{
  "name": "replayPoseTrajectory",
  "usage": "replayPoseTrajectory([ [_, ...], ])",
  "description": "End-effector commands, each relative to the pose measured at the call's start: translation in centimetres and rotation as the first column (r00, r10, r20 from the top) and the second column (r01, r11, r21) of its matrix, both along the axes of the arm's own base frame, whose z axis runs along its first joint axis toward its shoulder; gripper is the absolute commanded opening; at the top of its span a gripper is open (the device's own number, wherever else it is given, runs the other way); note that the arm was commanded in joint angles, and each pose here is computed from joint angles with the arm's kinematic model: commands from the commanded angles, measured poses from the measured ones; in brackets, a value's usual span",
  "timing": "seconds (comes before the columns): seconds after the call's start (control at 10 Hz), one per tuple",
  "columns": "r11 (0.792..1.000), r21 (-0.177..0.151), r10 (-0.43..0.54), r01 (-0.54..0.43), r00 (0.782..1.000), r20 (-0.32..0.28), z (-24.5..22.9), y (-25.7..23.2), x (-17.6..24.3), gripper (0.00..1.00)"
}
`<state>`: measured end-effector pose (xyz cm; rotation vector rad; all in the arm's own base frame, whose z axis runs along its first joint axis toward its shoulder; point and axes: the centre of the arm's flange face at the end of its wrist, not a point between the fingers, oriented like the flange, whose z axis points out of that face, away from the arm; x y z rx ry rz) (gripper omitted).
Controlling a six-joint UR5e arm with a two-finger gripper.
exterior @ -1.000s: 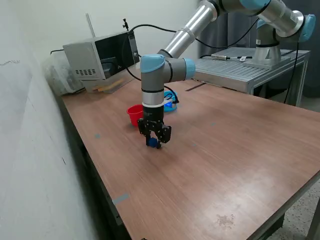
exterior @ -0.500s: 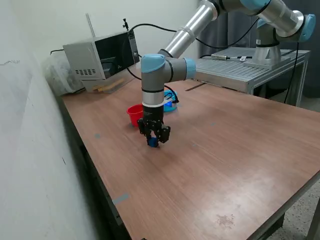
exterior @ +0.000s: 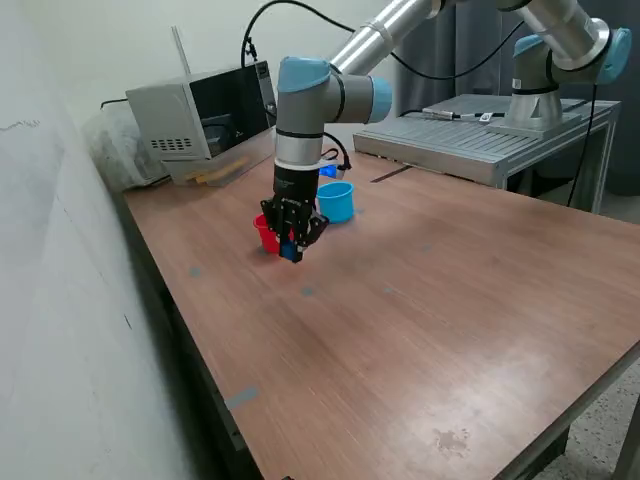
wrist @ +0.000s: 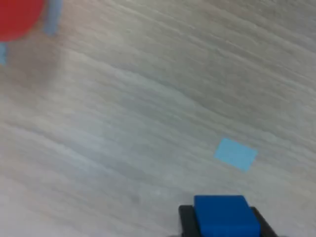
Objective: Place red objects in the red bin, and blue objects in the blue bin.
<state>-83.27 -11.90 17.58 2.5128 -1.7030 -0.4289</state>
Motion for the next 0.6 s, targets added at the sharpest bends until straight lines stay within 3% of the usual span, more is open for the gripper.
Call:
replayPoseTrajectory([
  [0.0, 0.999, 0.033, -0.01, 0.01, 1.0, 0.003, 3.3, 0.3, 2.6, 0.0],
  [0.3, 0.983, 0.083, -0.165, 0.161, 0.986, 0.039, 5.5, 9.0, 7.1, 0.0],
  [0.5, 0.972, 0.082, -0.222, 0.219, 0.975, 0.029, 8.9, 12.7, 10.5, 0.0],
])
